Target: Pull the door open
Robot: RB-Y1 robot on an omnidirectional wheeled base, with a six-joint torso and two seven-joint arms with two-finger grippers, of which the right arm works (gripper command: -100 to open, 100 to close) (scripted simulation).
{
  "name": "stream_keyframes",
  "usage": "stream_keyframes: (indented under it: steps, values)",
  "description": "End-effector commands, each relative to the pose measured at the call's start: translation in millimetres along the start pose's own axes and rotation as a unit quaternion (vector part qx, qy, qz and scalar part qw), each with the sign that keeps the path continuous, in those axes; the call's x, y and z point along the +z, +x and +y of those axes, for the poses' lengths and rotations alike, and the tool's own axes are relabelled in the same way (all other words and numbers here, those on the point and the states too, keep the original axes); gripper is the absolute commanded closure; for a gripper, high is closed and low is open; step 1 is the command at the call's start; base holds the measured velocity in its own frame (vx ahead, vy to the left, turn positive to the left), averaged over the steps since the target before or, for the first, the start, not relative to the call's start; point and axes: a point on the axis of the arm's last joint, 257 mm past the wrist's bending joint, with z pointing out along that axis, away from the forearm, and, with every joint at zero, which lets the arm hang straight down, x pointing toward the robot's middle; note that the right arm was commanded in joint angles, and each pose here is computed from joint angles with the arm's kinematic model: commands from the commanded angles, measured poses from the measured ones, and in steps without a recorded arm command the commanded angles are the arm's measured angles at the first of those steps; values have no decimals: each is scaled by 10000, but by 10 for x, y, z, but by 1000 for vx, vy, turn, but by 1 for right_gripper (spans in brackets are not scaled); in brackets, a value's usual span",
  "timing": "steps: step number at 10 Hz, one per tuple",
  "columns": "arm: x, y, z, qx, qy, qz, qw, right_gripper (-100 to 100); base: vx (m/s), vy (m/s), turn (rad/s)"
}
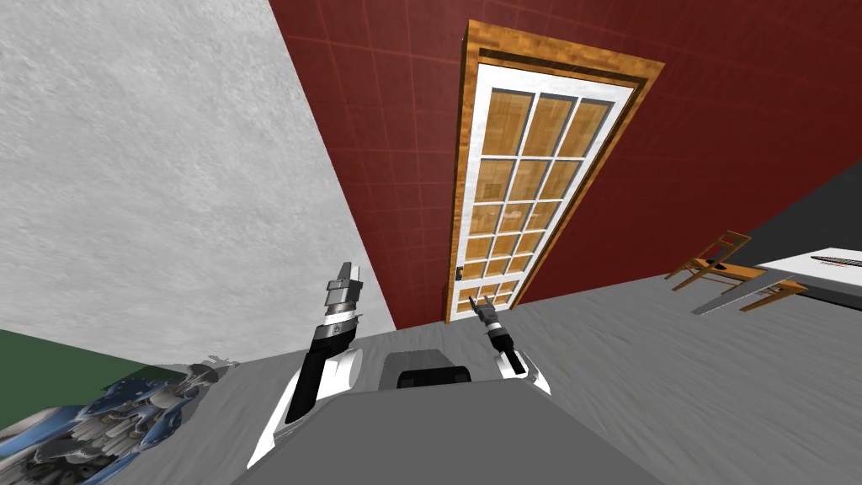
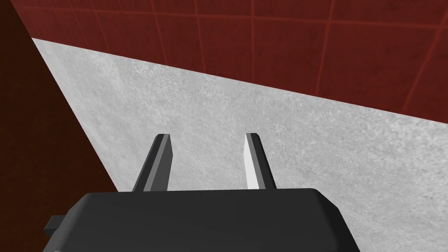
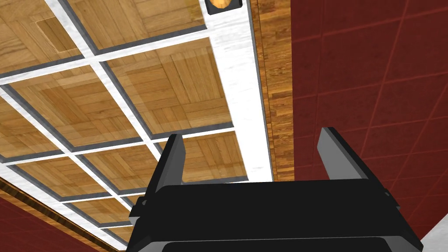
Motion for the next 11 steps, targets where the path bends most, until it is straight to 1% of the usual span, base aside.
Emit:
stream_keyframes:
  steps: [1,3,7,10,11]
  values:
    - [-24,79,-14,-137,5,81,9999,-100,93,-11,21]
    - [-64,205,-37,-348,8,214,9992,-100,116,-9,34]
    - [-122,364,-62,-620,2,387,9973,-100,106,-27,23]
    - [-160,459,-73,-783,-7,493,9957,-100,92,-16,19]
    - [-138,437,-68,-729,-3,467,9963,-100,41,-6,6]
